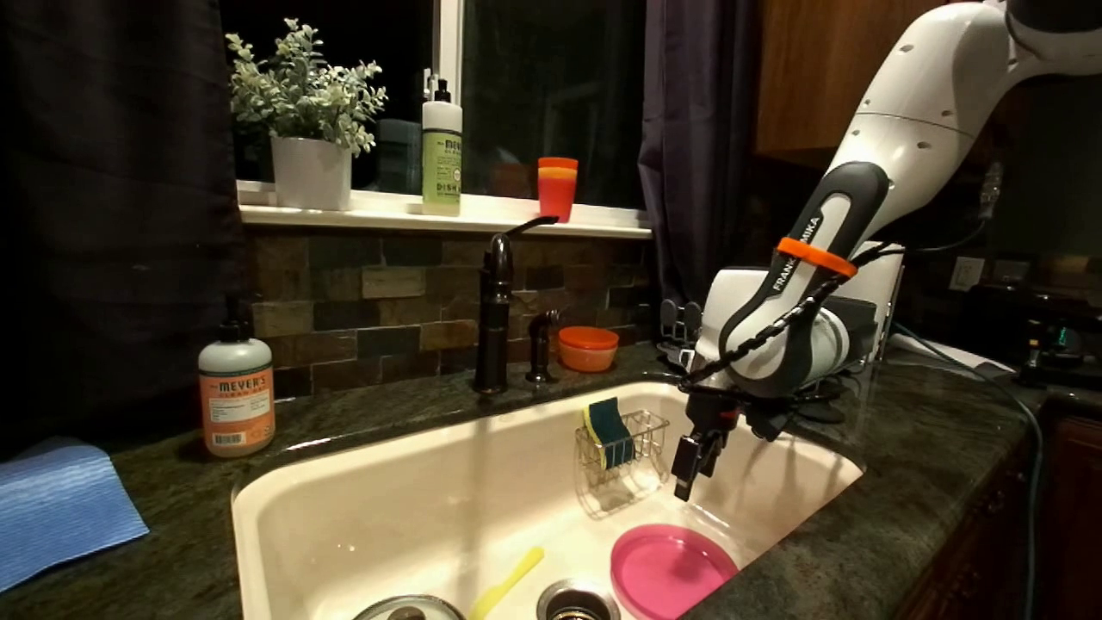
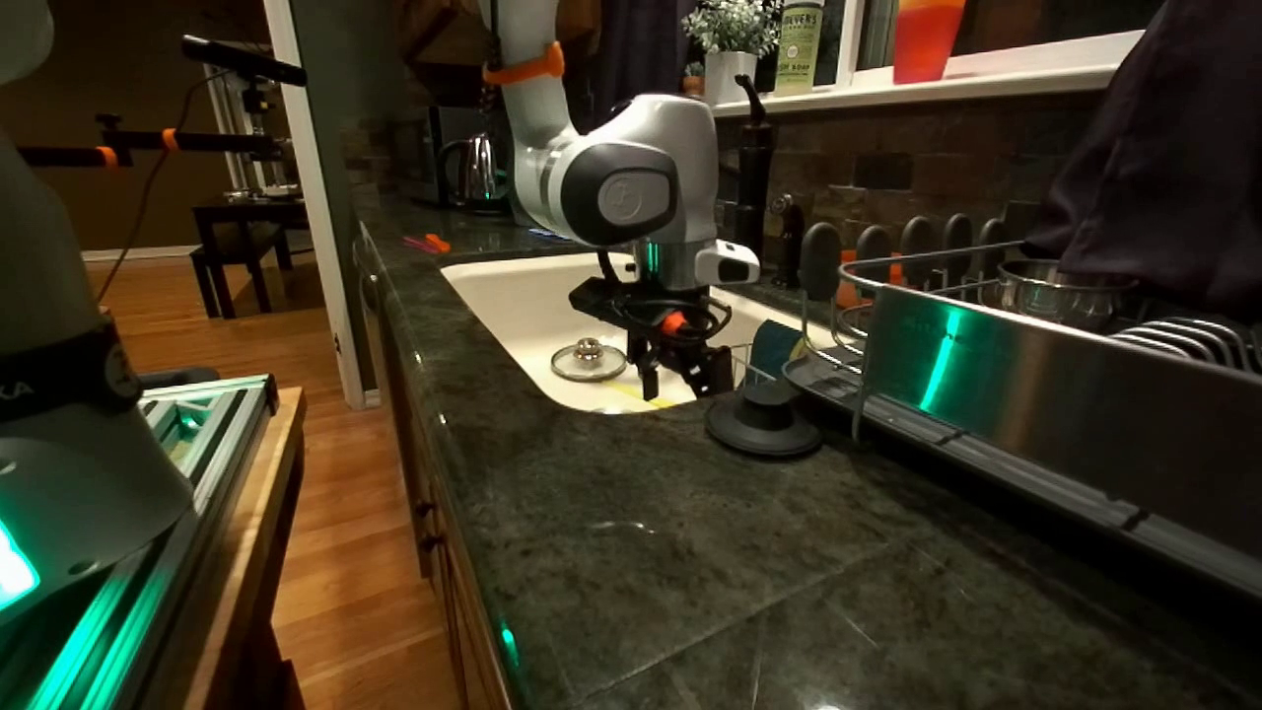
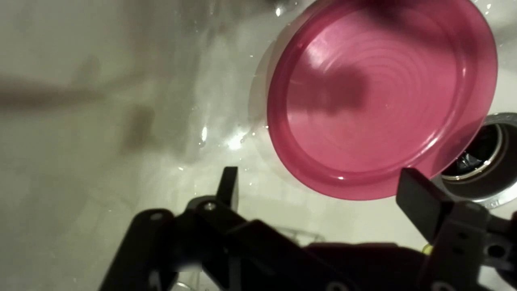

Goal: Remove the pink plate from the sink and put it in the drying rack

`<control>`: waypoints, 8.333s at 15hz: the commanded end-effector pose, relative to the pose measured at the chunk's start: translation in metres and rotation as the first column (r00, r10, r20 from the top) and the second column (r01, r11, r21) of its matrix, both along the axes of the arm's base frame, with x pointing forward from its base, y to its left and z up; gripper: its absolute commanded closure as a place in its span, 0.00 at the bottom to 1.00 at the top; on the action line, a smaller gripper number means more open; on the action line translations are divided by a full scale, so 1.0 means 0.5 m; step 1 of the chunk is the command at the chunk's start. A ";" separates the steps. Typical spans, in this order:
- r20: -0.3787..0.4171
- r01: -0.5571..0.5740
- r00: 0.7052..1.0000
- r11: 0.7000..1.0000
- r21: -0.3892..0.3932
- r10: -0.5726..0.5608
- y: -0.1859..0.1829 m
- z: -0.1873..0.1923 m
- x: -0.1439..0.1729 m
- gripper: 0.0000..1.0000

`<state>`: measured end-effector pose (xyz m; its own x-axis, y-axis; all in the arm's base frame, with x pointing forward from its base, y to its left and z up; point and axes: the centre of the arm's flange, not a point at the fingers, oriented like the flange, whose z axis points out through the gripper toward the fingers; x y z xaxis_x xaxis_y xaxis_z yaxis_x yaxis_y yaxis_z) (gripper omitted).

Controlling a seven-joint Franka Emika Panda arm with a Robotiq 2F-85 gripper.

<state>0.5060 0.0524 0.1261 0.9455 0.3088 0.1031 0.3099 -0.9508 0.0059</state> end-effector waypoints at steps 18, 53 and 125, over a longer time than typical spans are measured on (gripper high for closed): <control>0.019 -0.008 1.000 1.000 0.011 0.008 0.032 -0.214 0.061 0.36; -0.187 -0.057 0.982 0.961 -0.271 0.006 0.142 0.325 -0.063 0.99; 0.248 0.201 0.964 0.352 -0.914 0.096 -0.051 0.543 0.085 0.99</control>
<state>0.5475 0.0277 0.4116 0.9609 0.2736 -0.0422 0.1207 -0.2768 0.9533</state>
